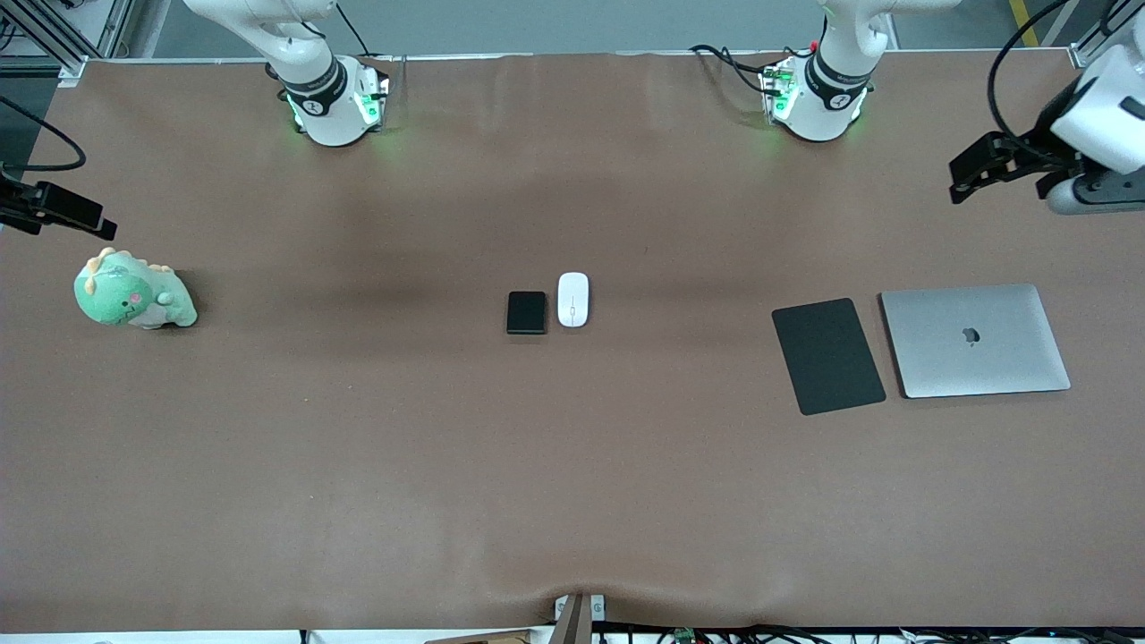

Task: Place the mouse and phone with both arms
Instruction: 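Move the left gripper over the white mouse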

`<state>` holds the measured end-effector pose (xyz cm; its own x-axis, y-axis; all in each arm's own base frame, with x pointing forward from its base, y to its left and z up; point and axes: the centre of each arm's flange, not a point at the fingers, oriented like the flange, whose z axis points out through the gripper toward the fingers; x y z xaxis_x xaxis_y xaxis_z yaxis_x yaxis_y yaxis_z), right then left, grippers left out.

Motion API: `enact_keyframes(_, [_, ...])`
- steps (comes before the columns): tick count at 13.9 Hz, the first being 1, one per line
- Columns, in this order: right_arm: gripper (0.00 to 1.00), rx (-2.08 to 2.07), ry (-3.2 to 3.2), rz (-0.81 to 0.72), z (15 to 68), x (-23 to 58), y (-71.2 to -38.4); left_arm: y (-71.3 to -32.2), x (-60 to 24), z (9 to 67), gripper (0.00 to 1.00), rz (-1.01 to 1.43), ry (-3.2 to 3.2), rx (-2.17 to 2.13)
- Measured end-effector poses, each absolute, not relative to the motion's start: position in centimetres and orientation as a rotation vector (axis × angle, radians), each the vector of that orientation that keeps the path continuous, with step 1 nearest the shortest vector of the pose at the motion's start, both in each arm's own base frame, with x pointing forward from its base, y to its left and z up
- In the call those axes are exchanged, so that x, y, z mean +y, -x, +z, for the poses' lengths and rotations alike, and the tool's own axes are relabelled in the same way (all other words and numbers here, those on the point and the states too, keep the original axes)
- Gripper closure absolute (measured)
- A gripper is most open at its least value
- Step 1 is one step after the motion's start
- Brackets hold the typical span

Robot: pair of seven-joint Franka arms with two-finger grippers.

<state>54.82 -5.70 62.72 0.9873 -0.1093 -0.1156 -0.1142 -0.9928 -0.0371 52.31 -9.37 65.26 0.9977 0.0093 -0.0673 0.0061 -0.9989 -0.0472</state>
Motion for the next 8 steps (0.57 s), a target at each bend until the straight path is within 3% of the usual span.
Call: enact_keyframes(8, [0.00,0.173,3.088,0.176,62.7,-5.7,-54.8,-54.5,-20.7,57.8,0.00,0.186,3.098,-0.027])
